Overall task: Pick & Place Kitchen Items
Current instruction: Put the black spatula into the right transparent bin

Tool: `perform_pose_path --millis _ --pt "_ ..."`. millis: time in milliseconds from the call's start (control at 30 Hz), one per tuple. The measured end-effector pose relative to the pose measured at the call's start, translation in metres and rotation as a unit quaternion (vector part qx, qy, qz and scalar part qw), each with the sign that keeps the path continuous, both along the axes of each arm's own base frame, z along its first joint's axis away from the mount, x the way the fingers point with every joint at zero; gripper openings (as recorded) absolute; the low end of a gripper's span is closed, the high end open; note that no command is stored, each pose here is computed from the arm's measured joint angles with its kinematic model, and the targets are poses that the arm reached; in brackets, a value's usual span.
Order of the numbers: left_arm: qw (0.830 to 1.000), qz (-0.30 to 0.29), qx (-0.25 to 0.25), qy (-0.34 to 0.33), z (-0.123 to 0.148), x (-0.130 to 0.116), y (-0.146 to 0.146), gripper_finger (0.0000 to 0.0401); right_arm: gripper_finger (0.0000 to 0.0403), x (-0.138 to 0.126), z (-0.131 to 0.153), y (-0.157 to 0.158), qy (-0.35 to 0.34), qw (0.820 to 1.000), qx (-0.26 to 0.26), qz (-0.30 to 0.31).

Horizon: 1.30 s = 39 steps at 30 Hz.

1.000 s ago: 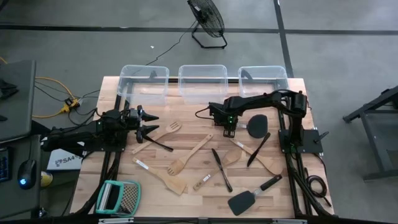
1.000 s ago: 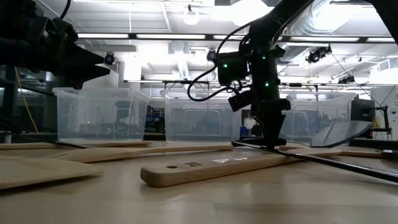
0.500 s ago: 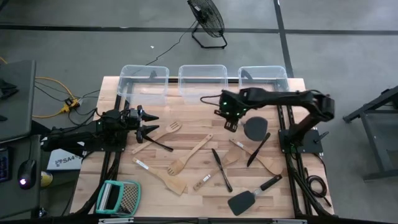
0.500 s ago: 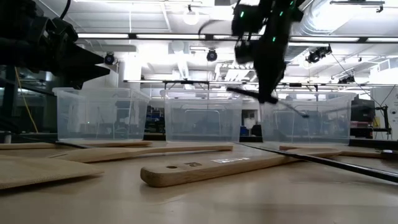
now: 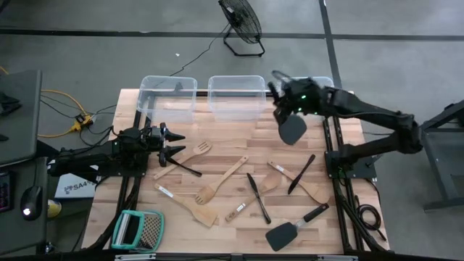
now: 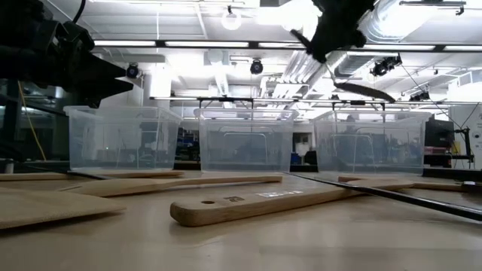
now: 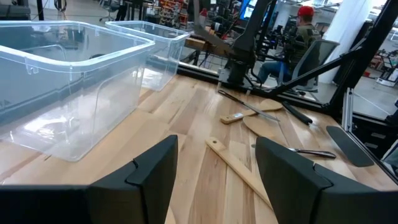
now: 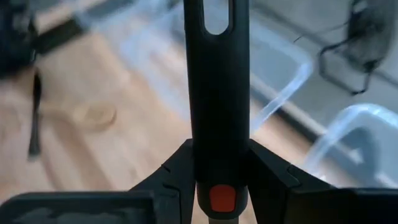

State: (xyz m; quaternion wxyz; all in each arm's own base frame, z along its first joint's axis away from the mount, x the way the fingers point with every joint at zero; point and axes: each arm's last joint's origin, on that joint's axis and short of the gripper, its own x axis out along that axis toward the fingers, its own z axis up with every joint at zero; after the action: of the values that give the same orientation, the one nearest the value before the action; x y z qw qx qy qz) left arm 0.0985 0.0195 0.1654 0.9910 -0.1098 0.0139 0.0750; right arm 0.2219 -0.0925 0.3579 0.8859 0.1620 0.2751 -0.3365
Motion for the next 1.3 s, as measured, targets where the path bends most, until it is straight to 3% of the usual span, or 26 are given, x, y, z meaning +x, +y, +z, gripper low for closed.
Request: perform_pose_path --millis 367,567,700,867,1300 --pt "1.000 0.000 0.000 0.000 0.000 0.000 0.000 0.0214 0.0104 -0.035 0.040 -0.009 -0.099 0.984 -0.112 -0.093" --pt "1.000 0.000 0.000 0.000 0.000 0.000 0.000 0.0214 0.0104 -0.054 0.035 -0.023 -0.138 0.961 -0.147 -0.190" --pt "1.000 0.000 0.000 0.000 0.000 0.000 0.000 0.0214 0.0104 -0.068 0.024 -0.033 -0.146 0.938 -0.159 -0.273" --pt "1.000 0.000 0.000 0.000 0.000 0.000 0.000 0.0214 0.0104 -0.077 0.009 -0.046 -0.165 0.909 -0.132 -0.360" --pt "1.000 0.000 0.000 0.000 0.000 0.000 0.000 0.0214 0.0104 -0.090 -0.041 -0.065 -0.227 0.805 -0.086 -0.541"
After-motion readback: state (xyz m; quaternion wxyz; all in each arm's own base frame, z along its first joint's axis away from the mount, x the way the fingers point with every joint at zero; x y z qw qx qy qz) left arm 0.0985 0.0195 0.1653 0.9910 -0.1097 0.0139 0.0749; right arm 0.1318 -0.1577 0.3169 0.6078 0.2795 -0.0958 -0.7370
